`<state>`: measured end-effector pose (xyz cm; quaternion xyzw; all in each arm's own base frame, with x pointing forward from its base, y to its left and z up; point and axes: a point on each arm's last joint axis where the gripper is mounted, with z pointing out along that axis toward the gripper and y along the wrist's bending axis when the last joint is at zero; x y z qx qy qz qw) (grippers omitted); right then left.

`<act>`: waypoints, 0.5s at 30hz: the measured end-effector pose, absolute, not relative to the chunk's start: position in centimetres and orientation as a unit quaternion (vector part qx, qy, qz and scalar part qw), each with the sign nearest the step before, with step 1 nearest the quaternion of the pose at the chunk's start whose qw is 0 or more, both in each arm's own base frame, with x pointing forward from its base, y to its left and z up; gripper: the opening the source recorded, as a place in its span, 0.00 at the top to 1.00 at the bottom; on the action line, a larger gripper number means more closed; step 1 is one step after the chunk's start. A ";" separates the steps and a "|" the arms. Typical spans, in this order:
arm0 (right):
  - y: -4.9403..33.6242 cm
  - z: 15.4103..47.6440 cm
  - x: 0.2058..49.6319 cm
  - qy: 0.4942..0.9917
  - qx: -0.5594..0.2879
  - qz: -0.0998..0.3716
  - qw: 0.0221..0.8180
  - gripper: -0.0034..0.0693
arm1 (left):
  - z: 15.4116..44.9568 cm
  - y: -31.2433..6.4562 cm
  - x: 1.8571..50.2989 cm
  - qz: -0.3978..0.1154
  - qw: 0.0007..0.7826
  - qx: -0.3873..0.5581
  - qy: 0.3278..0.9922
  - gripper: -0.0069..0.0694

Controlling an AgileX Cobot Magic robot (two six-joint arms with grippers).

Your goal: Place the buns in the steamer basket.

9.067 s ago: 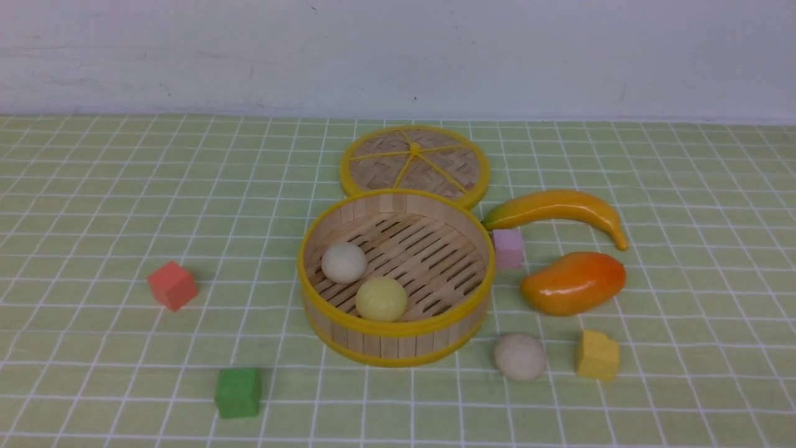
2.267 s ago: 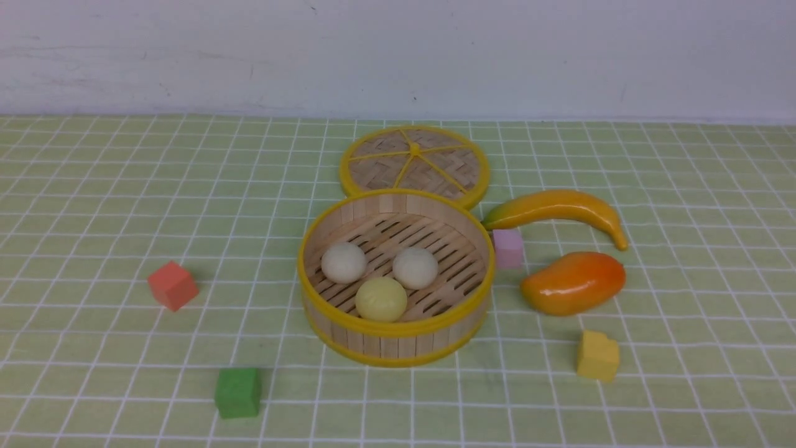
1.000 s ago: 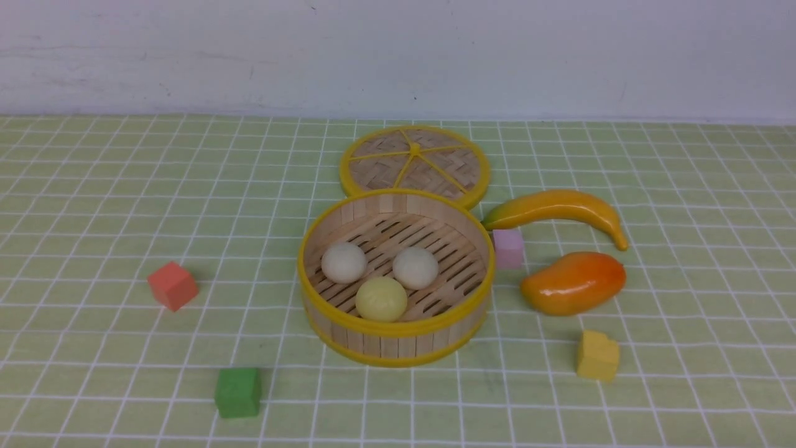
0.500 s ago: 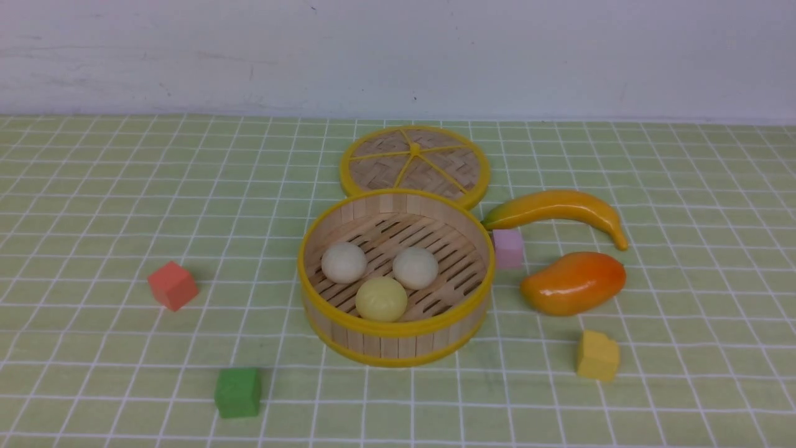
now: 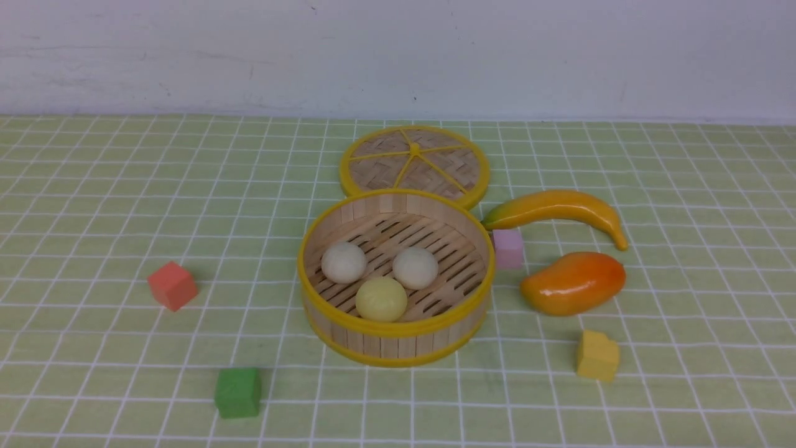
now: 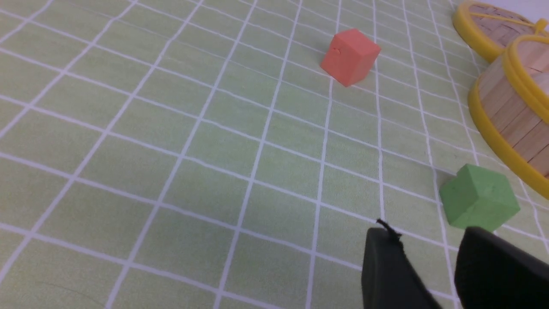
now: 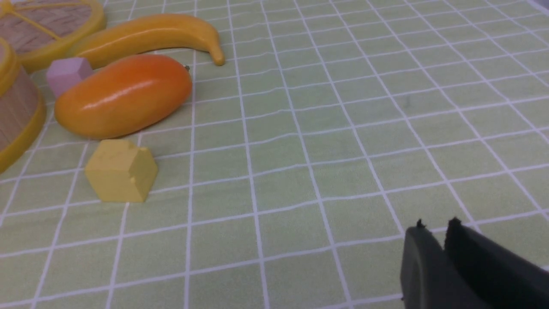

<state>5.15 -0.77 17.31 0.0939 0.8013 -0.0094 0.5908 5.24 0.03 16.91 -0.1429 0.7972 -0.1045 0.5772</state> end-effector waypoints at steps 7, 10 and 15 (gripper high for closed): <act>-0.8 17.3 5.2 0.801 0.094 -0.009 0.591 0.84 | 16.9 0.0 5.2 -0.105 0.577 -0.143 0.797 0.60; -0.8 17.3 5.2 0.801 0.094 -0.009 0.591 0.83 | 16.9 0.0 5.2 -0.105 0.577 -0.143 0.797 0.60; -0.8 17.3 5.2 0.801 0.094 -0.009 0.591 0.82 | 16.9 0.0 5.2 -0.105 0.577 -0.143 0.797 0.60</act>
